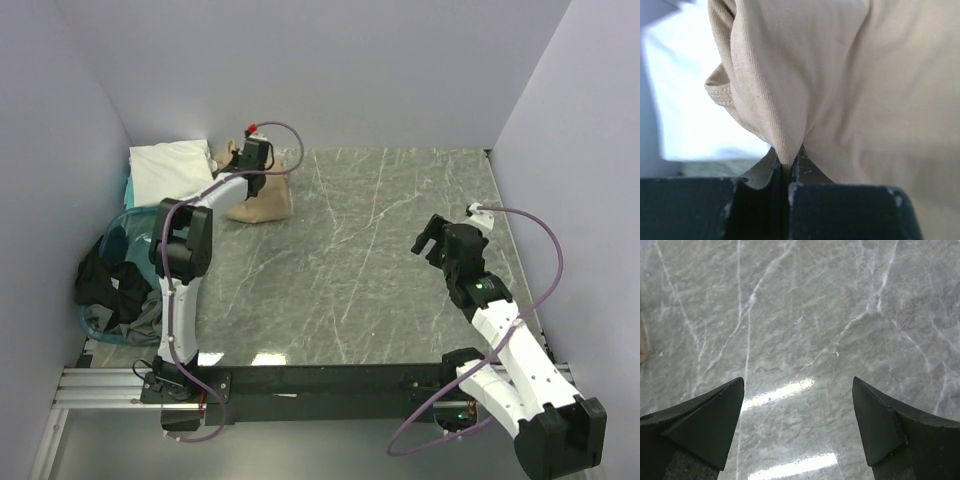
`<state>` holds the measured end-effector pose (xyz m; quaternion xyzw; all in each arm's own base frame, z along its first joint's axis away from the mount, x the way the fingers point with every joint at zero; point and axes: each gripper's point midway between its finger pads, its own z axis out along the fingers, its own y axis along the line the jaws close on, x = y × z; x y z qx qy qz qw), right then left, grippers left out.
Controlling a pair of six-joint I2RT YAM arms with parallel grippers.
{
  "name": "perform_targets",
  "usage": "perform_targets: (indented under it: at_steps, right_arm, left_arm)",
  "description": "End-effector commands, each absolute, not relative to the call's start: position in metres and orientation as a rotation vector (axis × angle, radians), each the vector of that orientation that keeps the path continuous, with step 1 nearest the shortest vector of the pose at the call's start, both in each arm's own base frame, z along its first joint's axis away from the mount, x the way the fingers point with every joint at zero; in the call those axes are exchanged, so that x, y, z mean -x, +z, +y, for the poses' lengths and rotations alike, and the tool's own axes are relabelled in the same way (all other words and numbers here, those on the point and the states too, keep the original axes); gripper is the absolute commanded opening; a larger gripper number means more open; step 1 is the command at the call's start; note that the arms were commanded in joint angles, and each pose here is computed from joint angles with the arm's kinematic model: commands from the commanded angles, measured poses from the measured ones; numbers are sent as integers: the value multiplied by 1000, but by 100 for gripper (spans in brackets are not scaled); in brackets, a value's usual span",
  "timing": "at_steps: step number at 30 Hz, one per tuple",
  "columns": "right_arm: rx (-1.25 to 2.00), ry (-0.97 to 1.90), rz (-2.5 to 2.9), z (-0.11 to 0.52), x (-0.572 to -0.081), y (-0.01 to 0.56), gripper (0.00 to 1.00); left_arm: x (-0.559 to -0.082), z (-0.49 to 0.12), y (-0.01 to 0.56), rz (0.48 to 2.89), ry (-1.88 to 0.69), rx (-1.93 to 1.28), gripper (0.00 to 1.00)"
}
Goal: Fold and stack the t-shirts
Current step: Neatly place the folded tshirt to the corner
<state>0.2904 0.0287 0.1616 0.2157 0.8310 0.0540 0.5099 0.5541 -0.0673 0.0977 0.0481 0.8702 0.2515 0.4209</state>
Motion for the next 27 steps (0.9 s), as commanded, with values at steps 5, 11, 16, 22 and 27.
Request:
perform_targets:
  at_steps: [5,11,16,22,27]
  right_arm:
    - [-550,67,1994,21,-302,154,94]
    - [-549,31,2051,21,-305,140,94]
    - [-544,23,2066,22,-309,136,94]
    - [-555,-14,2096,19,-311,128,94]
    - [-554,-13,2105,20,-312,126,95]
  left_arm:
    - [-589,-7,189,1953,850,-196,1]
    - [-606,30,218,1878,895,-229,1]
    - [-610,38,237,1854,915,-229,1]
    - [-603,37,255,1847,906,-266,1]
    - [-592,32,282,1823,854,-281,1]
